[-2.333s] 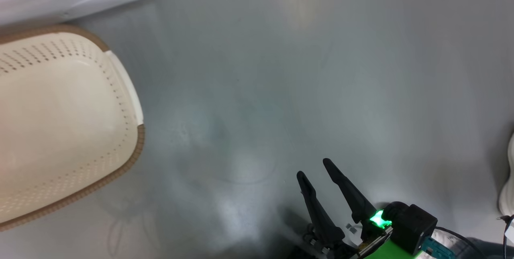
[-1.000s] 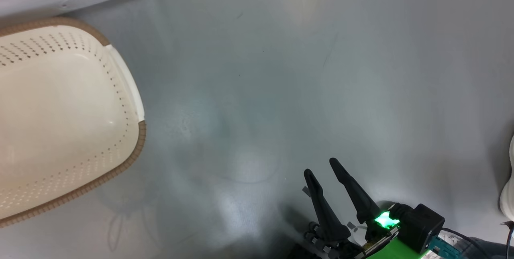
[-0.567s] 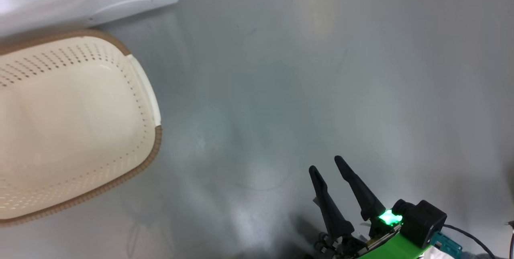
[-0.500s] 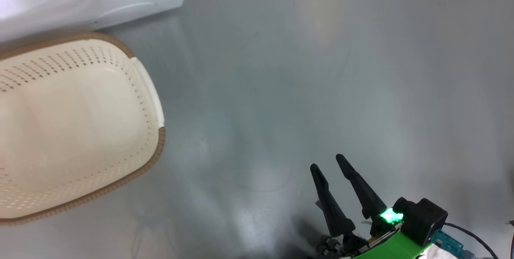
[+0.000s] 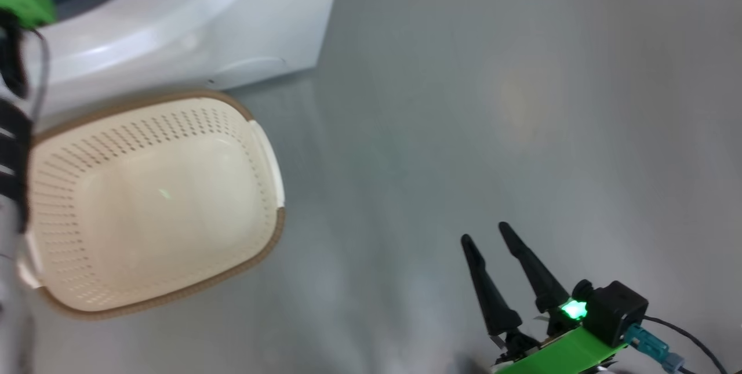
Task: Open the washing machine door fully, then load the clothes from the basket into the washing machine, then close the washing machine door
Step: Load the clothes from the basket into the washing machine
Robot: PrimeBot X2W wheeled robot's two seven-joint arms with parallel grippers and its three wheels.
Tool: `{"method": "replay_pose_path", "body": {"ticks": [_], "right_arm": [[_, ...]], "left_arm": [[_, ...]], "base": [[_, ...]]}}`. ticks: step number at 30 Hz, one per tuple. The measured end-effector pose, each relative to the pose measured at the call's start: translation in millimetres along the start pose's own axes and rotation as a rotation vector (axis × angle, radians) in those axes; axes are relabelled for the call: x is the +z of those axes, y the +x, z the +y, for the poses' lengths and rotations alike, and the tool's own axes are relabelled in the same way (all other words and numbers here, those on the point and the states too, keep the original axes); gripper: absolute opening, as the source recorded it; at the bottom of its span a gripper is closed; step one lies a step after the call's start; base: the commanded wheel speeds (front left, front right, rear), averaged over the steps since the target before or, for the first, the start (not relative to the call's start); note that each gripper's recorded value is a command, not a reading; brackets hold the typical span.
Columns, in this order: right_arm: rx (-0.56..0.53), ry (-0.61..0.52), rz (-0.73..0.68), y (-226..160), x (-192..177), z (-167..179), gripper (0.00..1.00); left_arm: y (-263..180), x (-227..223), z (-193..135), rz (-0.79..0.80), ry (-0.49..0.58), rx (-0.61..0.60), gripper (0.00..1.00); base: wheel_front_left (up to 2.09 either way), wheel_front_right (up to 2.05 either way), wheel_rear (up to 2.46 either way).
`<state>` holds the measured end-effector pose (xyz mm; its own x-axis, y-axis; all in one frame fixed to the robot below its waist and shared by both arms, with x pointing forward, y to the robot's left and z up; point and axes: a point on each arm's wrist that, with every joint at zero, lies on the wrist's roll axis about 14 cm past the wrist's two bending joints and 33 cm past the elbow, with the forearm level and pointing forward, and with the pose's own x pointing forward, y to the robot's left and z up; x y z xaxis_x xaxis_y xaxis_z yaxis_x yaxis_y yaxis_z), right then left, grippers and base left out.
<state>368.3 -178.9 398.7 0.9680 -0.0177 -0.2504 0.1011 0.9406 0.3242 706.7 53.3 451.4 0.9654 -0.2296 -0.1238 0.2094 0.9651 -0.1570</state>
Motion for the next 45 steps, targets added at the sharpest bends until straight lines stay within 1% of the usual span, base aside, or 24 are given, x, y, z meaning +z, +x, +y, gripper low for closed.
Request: {"method": "replay_pose_path", "body": {"ticks": [6,10,15,16,21,27,32,36,42,45], "right_arm": [[0.022,-0.026,-0.054,0.1,17.1,2.4,1.00],[0.049,-0.046,-0.085,0.5,26.6,8.6,1.00],[0.061,-0.066,-0.136,4.5,42.9,9.7,1.00],[0.082,-0.073,-0.148,6.1,46.3,15.9,1.00],[0.131,-0.084,-0.171,7.9,53.0,30.8,1.00],[0.174,-0.116,-0.188,10.0,57.6,44.5,1.00],[0.228,-0.126,-0.195,12.7,59.0,62.5,1.00],[0.271,-0.133,-0.208,15.2,62.3,77.4,1.00],[0.316,-0.146,-0.202,9.5,59.6,91.6,1.00],[0.337,-0.148,-0.219,6.7,64.7,99.0,1.00]], "left_arm": [[-33.8,10.1,-15.4,-0.012,-0.034,-0.028,1.00],[-63.6,3.3,-28.5,0.009,-0.030,-0.074,1.00],[-98.9,11.1,-31.7,-0.028,-0.031,-0.087,1.00],[-115.2,9.8,-29.6,-0.034,-0.034,-0.087,1.00],[-158.9,-1.3,-18.4,-0.030,-0.005,-0.069,1.00],[-206.2,-11.5,-1.6,-0.027,-0.049,-0.013,1.00],[-241.9,-16.7,13.6,-0.030,-0.057,0.037,1.00],[-269.0,-18.0,27.2,-0.044,-0.085,0.096,1.00],[-305.0,-16.9,43.8,-0.073,-0.104,0.178,1.00],[-321.6,-15.8,50.9,-0.089,-0.098,0.213,1.00]], "base": [[0.00,0.00,0.00],[0.00,0.00,0.00],[0.00,0.00,0.00],[0.00,0.00,0.00],[0.00,0.00,0.00],[0.00,0.00,0.00],[0.00,0.00,0.00],[0.00,0.00,0.00],[0.00,0.00,0.00],[0.00,0.00,0.00]]}}
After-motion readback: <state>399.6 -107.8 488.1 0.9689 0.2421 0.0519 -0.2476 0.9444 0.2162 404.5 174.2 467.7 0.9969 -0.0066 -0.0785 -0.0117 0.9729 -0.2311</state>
